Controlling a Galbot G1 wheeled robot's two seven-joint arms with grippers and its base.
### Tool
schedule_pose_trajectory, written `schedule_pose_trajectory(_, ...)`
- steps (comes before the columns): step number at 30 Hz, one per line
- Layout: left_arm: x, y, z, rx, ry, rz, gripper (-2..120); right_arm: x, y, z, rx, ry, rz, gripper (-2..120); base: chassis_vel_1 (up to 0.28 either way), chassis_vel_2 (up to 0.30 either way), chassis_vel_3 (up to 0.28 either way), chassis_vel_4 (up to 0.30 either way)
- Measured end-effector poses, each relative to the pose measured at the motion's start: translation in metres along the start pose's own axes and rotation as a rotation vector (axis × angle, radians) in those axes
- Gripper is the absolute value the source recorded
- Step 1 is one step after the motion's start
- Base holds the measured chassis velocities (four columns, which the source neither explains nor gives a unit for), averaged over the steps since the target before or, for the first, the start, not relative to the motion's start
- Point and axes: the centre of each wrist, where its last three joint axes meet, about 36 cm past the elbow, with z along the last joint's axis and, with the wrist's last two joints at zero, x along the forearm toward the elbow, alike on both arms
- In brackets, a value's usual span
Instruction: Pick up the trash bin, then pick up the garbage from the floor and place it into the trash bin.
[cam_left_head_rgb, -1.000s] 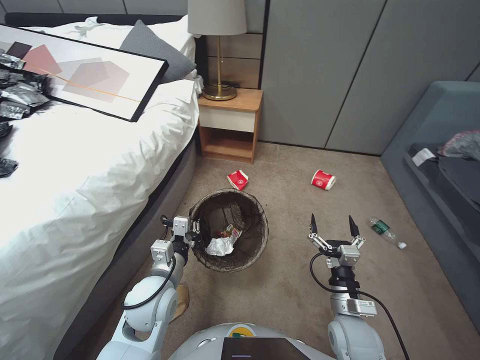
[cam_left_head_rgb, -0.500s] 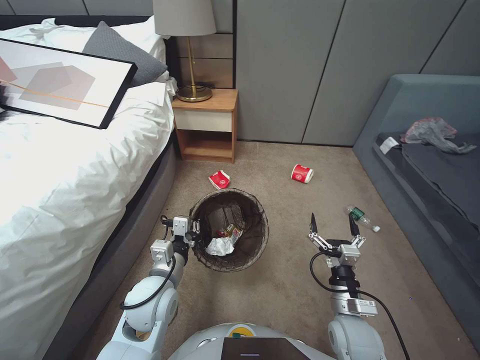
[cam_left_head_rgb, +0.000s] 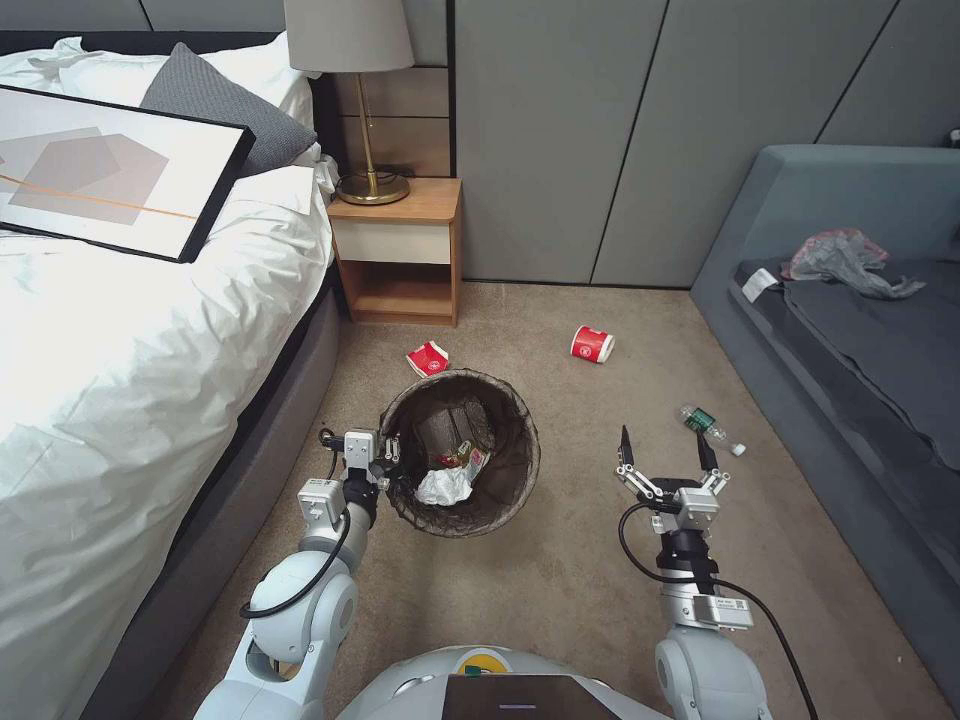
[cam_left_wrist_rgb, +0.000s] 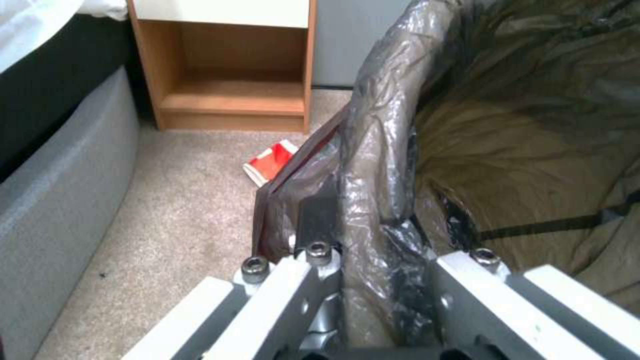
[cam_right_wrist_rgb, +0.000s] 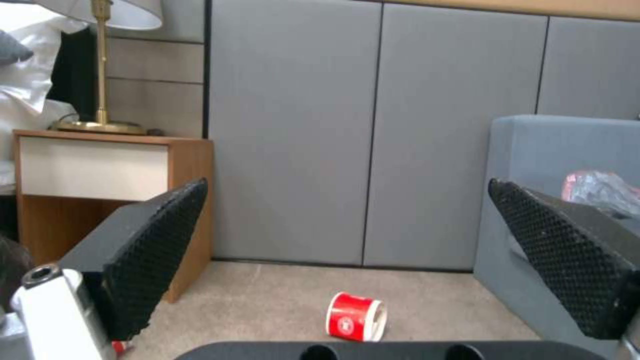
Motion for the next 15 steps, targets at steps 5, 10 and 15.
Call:
schedule_pose_trajectory(5, 0.0007, -0.0002, -0.0007, -0.005, -0.001, 0.001, 0, -0.0012, 0.0000, -0.0012, 0.000, 0.000, 0.003, 99, 0.000, 0.000, 0.000, 0.000)
schedule_pose_trajectory(10, 0.0010, -0.0008, -0.0009, -0.008, 0.000, 0.002, 0, -0.0019, 0.0001, -0.0025, -0.002, 0.002, 0.008, 99, 0.000, 0.000, 0.000, 0.000)
schedule_pose_trajectory(15, 0.0013, -0.0009, -0.0010, -0.011, 0.003, 0.002, 0, -0.0028, -0.0002, -0.0026, -0.003, 0.003, 0.015, 99, 0.000, 0.000, 0.000, 0.000)
